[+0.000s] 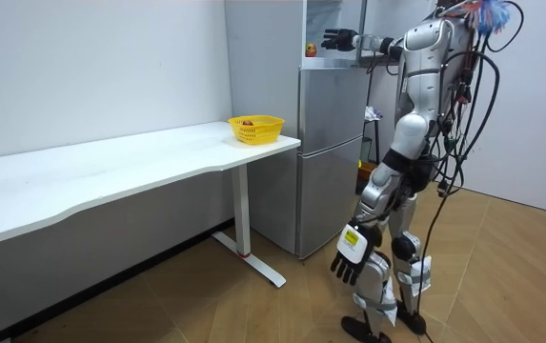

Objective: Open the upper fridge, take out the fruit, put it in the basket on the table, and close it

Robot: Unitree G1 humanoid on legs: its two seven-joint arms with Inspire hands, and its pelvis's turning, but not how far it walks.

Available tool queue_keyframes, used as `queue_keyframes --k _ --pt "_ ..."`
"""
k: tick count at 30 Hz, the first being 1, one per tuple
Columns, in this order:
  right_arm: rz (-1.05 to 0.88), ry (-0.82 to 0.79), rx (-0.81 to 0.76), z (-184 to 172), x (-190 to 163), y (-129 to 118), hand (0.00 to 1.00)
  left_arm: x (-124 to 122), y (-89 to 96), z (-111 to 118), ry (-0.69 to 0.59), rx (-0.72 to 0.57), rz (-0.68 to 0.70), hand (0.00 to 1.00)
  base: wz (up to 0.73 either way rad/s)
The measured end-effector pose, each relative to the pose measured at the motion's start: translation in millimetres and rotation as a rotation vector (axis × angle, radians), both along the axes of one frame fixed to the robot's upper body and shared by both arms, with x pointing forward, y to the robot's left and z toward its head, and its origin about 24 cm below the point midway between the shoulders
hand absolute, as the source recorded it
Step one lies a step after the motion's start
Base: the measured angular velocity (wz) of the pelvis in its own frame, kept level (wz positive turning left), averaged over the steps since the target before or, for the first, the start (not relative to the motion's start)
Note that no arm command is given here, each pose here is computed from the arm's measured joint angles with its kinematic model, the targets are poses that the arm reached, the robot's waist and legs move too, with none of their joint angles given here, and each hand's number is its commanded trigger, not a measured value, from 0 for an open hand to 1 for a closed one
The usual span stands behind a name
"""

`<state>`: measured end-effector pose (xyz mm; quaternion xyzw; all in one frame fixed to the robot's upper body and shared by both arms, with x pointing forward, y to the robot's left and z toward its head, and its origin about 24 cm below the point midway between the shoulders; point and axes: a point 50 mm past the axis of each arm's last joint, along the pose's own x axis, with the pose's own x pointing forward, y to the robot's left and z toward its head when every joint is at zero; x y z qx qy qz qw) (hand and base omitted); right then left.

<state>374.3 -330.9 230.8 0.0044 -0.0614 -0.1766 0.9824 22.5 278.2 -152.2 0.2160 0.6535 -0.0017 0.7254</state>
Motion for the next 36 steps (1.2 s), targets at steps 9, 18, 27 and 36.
queue_keyframes --k 9,18,27,36 --pt "0.005 -0.086 -0.036 21.9 -0.2 12.1 0.00 -6.0 0.9 0.7 -0.001 0.020 0.002 0.00 0.00" --pt "-0.003 -0.047 -0.095 15.8 2.9 19.0 0.00 -27.6 1.3 0.7 0.043 0.032 0.023 0.00 0.00" --pt "0.022 0.007 -0.168 6.4 7.6 30.0 0.00 -21.5 1.0 0.7 0.030 0.025 -0.005 0.00 0.07" --pt "0.003 0.018 -0.201 1.9 8.7 33.3 0.00 -13.8 0.3 0.0 0.033 0.028 -0.060 0.00 0.06"
